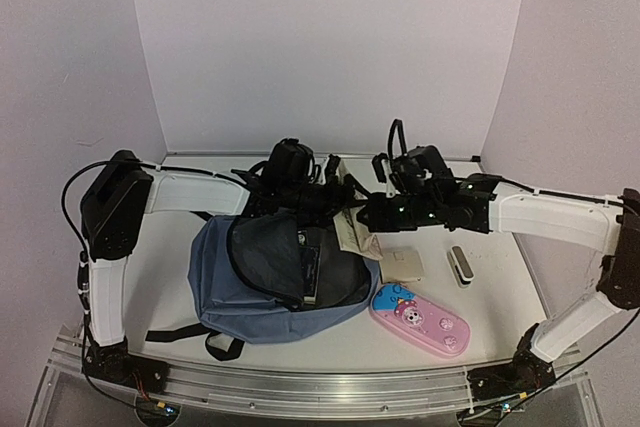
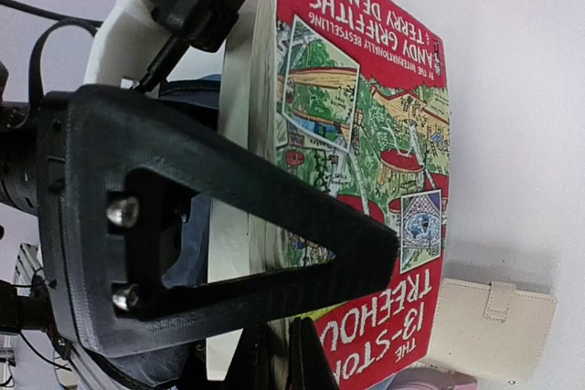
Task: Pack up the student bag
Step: Pick up the book from the center of the board.
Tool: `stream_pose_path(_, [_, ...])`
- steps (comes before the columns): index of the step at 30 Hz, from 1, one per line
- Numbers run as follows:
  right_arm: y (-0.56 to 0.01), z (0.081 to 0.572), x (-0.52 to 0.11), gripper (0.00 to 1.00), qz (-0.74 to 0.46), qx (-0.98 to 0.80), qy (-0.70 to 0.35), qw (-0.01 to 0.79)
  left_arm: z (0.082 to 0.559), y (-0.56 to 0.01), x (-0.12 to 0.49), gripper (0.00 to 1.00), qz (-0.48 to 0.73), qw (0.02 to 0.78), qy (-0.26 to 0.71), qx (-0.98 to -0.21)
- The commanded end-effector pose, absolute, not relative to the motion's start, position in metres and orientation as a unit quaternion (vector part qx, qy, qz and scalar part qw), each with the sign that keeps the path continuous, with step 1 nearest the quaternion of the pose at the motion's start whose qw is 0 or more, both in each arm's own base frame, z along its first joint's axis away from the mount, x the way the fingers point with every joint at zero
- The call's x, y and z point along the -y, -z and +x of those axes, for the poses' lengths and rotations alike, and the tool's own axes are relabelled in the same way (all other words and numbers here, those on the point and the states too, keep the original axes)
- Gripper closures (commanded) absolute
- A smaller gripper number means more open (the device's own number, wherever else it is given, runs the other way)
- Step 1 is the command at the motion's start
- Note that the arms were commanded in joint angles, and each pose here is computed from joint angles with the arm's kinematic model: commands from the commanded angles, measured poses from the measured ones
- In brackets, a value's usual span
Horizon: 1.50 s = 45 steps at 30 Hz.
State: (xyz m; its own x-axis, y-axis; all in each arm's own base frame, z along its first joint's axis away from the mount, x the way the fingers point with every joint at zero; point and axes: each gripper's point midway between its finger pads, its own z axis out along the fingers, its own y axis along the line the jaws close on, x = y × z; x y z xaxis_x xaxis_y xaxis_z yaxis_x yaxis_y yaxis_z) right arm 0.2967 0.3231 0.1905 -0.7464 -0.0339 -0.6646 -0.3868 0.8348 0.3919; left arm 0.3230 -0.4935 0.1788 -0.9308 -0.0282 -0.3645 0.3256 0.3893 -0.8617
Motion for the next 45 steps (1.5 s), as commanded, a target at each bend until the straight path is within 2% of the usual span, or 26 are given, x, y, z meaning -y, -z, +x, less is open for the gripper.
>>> stream_pose_path(1, [-0.215, 0.301, -0.347, 1.00, -0.130, -0.881, -0.240, 0.387, 0.323, -0.200, 0.480, 0.18, 0.089, 0.189, 0.527, -0.824])
stream_pose_path(6, [-0.193, 0.298, -0.356, 1.00, -0.131, -0.895, -0.180, 0.387, 0.322, -0.193, 0.470, 0.39, 0.077, 0.189, 0.506, -0.838])
stream_pose_path(12, [-0.181, 0.292, -0.369, 0.99, -0.137, -0.899, -0.172, 0.379, 0.318, -0.178, 0.463, 0.76, 0.062, 0.179, 0.494, -0.848])
stream_pose_path(15, [-0.181, 0.289, -0.373, 0.87, -0.139, -0.899, -0.177, 0.376, 0.318, -0.174, 0.459, 0.90, 0.053, 0.180, 0.494, -0.849])
stream_pose_path(18, [-0.185, 0.284, -0.374, 0.68, -0.142, -0.897, -0.188, 0.373, 0.320, -0.173, 0.452, 0.99, 0.043, 0.186, 0.494, -0.848])
stream_pose_path(21, [-0.195, 0.272, -0.380, 0.43, -0.167, -0.892, -0.218, 0.360, 0.321, -0.177, 0.445, 1.00, 0.040, 0.194, 0.500, -0.843])
stream_pose_path(24, [-0.211, 0.258, -0.381, 0.26, -0.192, -0.881, -0.251, 0.352, 0.321, -0.187, 0.437, 1.00, 0.048, 0.204, 0.512, -0.833])
stream_pose_path(29, [-0.265, 0.251, -0.354, 0.02, -0.181, -0.854, -0.277, 0.402, 0.307, -0.221, 0.422, 1.00, 0.114, 0.236, 0.535, -0.803])
stream_pose_path(38, [-0.308, 0.286, -0.320, 0.02, -0.198, -0.828, -0.347, 0.394, 0.218, -0.278, 0.394, 1.00, 0.316, 0.190, 0.564, -0.739])
stream_pose_path(45, [-0.333, 0.244, -0.352, 0.02, -0.308, -0.767, -0.467, 0.315, 0.152, -0.301, 0.361, 1.00, 0.371, 0.099, 0.592, -0.709])
